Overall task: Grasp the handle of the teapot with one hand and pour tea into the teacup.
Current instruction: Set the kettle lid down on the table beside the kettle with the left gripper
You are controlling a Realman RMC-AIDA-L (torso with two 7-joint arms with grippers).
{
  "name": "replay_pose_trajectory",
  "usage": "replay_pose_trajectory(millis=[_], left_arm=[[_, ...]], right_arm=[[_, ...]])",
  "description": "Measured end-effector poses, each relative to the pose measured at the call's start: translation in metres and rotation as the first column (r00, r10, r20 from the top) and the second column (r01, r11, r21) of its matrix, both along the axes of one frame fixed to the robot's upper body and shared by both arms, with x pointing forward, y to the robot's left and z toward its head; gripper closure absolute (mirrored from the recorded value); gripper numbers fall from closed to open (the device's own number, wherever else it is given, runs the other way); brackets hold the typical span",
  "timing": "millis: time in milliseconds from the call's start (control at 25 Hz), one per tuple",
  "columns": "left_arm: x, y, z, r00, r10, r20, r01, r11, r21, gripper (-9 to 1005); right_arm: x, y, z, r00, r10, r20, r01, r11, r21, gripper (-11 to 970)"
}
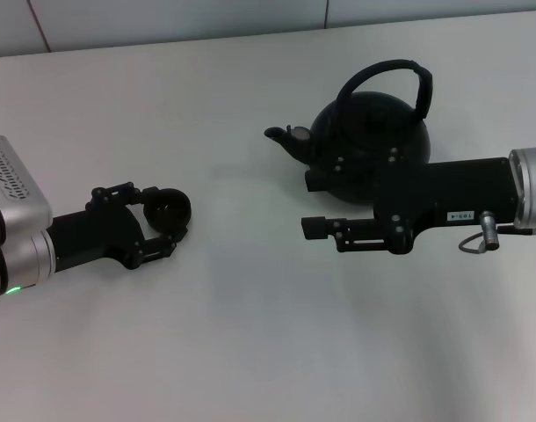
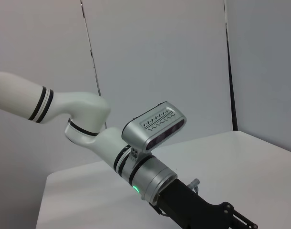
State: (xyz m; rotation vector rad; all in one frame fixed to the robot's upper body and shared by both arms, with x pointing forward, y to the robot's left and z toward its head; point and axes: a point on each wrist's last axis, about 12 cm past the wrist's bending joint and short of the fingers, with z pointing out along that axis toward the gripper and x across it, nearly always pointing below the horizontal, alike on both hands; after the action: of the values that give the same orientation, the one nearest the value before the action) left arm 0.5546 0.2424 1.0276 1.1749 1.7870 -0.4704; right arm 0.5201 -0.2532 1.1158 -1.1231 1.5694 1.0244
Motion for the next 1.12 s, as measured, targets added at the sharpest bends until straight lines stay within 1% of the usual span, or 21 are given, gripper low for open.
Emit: replay_pose_trajectory(millis=[360, 520, 1120], left_arm=[[0.0019, -0.0031, -0.0004, 1.0, -0.008, 0.001, 0.008, 1.0, 0.02, 271], [0.0045, -0.0048, 0.0019, 1.0, 0.006, -0.022, -0.006, 1.0, 0.006, 268], [0.0068, -0.0059, 0.0068, 1.0, -0.004, -0.016, 0.004, 1.0, -0.005, 257]], right_arm=[[0.0007, -0.0006, 0.0001, 1.0, -0.004, 0.004, 0.004, 1.0, -0.004, 362], [0.0014, -0.0012, 0.0005, 1.0, -0.006, 0.007, 0.006, 1.0, -0.005, 362], [0.0038, -0.0014, 0.002, 1.0, -0.009, 0.015, 0.009, 1.0, -0.009, 362]])
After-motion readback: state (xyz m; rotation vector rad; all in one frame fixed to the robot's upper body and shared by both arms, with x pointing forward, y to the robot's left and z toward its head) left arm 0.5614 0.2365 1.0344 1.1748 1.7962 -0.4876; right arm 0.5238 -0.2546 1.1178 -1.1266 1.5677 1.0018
